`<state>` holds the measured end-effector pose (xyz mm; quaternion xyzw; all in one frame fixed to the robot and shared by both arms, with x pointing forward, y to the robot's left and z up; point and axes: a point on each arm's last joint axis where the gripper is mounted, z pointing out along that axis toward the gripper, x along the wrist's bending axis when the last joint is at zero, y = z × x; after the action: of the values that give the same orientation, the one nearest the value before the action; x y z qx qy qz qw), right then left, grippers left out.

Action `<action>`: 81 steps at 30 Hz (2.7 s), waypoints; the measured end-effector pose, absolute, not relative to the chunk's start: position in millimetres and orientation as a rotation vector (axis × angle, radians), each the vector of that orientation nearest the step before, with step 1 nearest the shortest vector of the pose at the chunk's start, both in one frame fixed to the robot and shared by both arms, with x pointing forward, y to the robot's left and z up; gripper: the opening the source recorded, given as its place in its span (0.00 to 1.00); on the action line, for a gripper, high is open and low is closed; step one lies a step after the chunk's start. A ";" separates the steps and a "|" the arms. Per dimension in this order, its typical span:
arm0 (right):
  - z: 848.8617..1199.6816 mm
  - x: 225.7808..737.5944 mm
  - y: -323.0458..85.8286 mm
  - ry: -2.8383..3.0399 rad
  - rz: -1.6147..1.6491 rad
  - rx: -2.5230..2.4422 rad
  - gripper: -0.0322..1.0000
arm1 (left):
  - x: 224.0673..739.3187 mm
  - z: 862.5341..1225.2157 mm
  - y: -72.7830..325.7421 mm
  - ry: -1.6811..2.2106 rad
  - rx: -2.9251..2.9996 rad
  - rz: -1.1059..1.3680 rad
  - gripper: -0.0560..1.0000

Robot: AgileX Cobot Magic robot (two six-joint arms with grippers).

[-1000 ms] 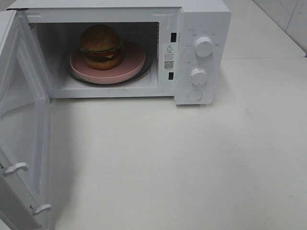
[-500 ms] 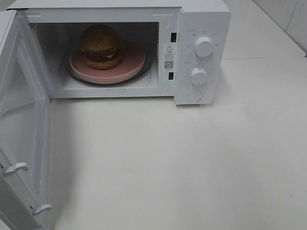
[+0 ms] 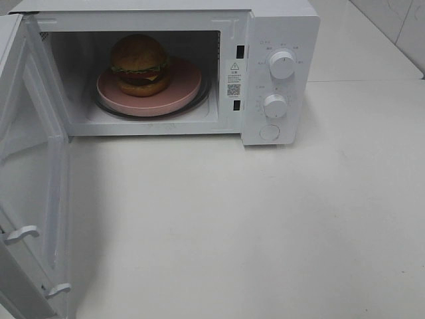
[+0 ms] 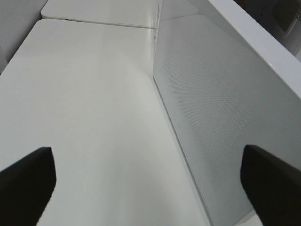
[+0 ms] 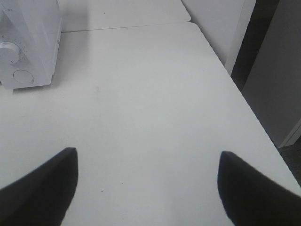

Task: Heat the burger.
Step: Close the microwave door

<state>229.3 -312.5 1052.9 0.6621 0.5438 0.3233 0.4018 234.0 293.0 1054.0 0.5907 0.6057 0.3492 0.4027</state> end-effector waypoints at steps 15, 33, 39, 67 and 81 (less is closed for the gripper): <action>1052.9 229.3 -312.5 1.374 0.817 1.673 0.77 | 234.0 1054.0 293.0 1.530 1.493 0.882 0.99; 1052.9 229.3 -312.5 1.374 0.817 1.673 0.77 | 234.1 1054.0 293.0 1.532 1.491 0.880 0.99; 1052.9 229.3 -312.5 1.374 0.817 1.673 0.77 | 238.1 1061.5 294.1 1.543 1.483 0.887 0.97; 1052.9 229.3 -312.5 1.374 0.817 1.673 0.77 | 331.6 1067.3 309.4 1.463 1.490 1.154 0.05; 1052.9 229.3 -312.5 1.374 0.817 1.673 0.77 | 374.8 1014.7 305.5 1.332 1.435 1.179 0.05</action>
<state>229.3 -312.5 1052.9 0.6621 0.5438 0.3233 0.4018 374.8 305.5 1014.7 0.5714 0.5301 0.4692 0.4152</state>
